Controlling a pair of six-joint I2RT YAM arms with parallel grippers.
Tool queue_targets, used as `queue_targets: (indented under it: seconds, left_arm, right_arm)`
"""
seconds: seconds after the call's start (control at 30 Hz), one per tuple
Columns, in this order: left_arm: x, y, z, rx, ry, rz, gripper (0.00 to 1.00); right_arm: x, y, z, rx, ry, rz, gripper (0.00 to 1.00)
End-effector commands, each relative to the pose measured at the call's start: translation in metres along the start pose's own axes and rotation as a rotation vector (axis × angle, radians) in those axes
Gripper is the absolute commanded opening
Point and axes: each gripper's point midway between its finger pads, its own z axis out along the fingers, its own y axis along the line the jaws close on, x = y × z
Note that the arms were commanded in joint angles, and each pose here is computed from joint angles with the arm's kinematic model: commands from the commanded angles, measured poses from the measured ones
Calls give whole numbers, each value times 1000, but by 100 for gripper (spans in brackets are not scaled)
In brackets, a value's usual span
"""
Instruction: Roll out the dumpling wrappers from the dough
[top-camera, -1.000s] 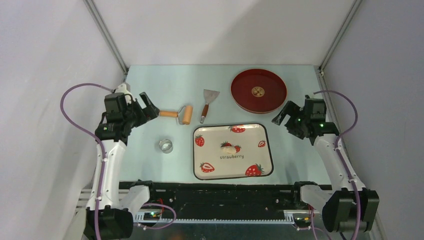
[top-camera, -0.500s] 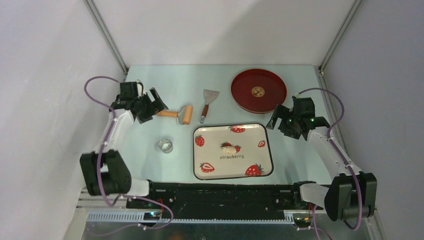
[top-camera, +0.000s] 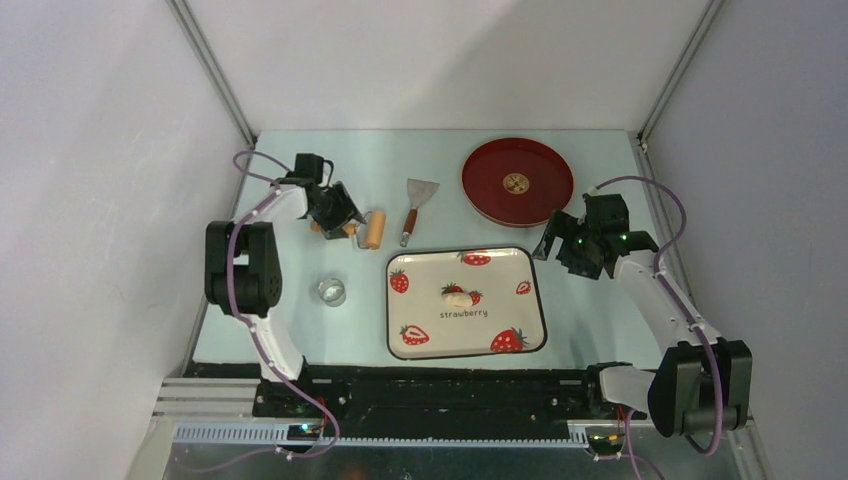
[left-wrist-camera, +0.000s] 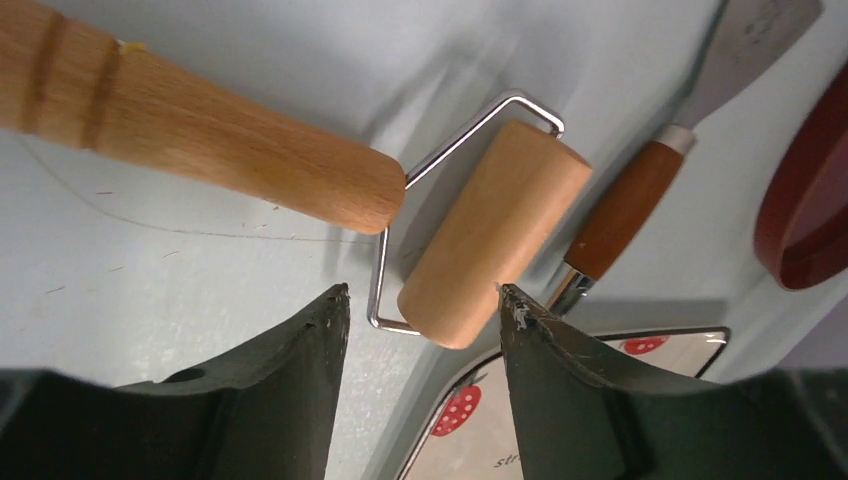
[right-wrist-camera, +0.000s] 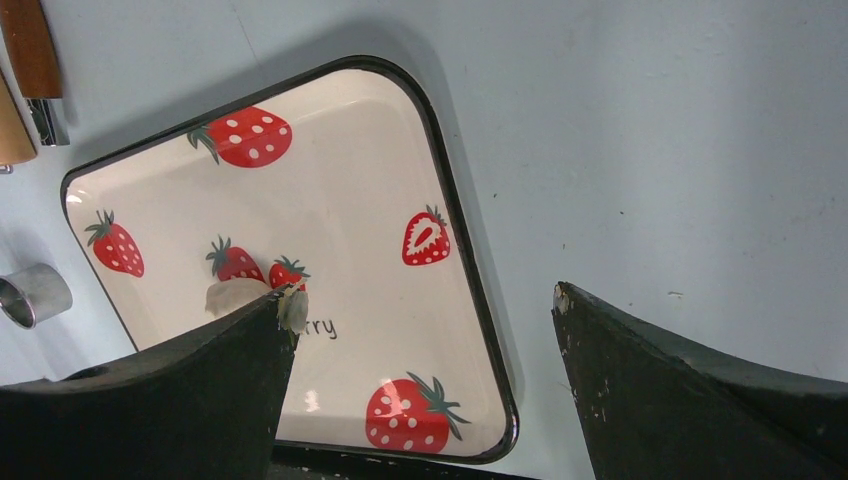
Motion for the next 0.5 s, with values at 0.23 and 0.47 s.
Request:
queue_targets:
  seconds: [0.23, 0.47]
  left_arm:
    - [7, 21, 31, -119, 0, -63, 56]
    - [9, 33, 46, -165, 10, -66, 49]
  right_arm:
    - [-14, 5, -5, -26, -19, 4, 100]
    - [-12, 4, -2, -26, -1, 5, 100]
